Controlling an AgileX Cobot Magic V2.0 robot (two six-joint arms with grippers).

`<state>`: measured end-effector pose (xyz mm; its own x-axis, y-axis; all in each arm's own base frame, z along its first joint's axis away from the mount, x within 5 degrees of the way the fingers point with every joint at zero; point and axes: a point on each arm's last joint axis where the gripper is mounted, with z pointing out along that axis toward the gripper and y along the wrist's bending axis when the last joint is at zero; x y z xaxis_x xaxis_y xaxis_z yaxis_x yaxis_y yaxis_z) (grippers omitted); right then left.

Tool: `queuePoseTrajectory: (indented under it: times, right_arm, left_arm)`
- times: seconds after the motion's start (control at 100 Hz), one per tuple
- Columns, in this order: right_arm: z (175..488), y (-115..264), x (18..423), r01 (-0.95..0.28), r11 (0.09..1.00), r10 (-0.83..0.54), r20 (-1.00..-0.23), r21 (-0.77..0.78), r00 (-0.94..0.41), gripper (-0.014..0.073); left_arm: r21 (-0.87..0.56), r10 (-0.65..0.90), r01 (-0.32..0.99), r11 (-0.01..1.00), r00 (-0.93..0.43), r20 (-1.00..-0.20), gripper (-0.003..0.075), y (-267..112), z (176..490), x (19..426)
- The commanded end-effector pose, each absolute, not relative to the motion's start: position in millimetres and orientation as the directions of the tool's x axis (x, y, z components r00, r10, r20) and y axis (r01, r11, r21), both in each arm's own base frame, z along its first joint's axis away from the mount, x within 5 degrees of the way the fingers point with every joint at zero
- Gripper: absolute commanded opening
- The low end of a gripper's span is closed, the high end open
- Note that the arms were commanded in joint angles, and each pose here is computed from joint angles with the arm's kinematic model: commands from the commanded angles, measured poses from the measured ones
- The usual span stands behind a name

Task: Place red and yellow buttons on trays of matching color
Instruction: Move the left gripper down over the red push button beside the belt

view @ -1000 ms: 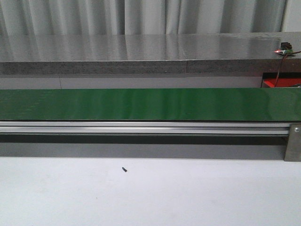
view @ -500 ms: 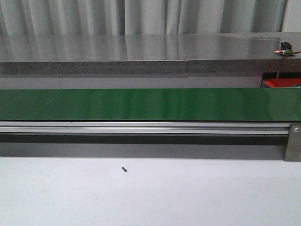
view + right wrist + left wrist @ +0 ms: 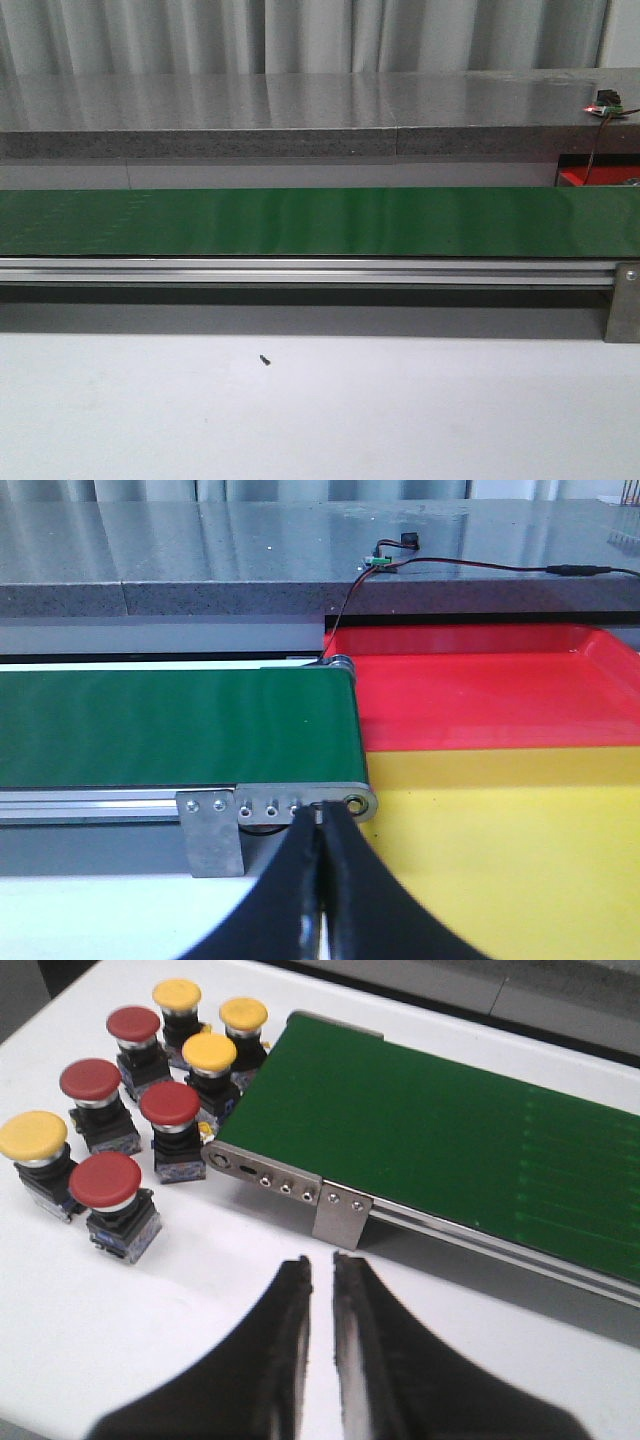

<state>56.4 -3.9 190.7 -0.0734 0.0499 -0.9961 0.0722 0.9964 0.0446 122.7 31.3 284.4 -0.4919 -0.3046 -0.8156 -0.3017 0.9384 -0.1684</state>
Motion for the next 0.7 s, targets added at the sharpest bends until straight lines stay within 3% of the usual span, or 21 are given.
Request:
queuePoseTrajectory:
  times: [0.0,0.13,0.2,0.49,0.69]
  right_arm:
    - [205,-4,55,0.073,0.997,0.035,-0.998,0.038,0.043,-0.0123]
    - [205,-4,55,0.073,0.997,0.035,-0.998,0.038,0.043,-0.0123]
    - [205,-4,55,0.073,0.997,0.035,-0.998,0.038,0.043,-0.0123]
    - [205,-4,55,0.073,0.997,0.035,-0.998,0.038,0.043,-0.0123]
    - [205,-4,55,0.073,0.997,0.035,-0.998,0.038,0.043,-0.0123]
  left_arm:
    - [-0.202,-0.329,-0.311,0.929,-0.439,-0.836,0.0231,37,301,138]
    - [-0.202,-0.333,-0.315,0.927,-0.449,-0.829,0.0529,40,303,148]
    - [-0.191,-0.326,-0.316,0.929,-0.456,-0.828,0.0619,41,303,149]
    - [-0.155,-0.293,-0.326,0.933,-0.434,-0.852,0.0618,45,306,150]
    - [-0.206,-0.436,-0.484,0.850,-0.429,-0.791,0.0618,66,310,152]
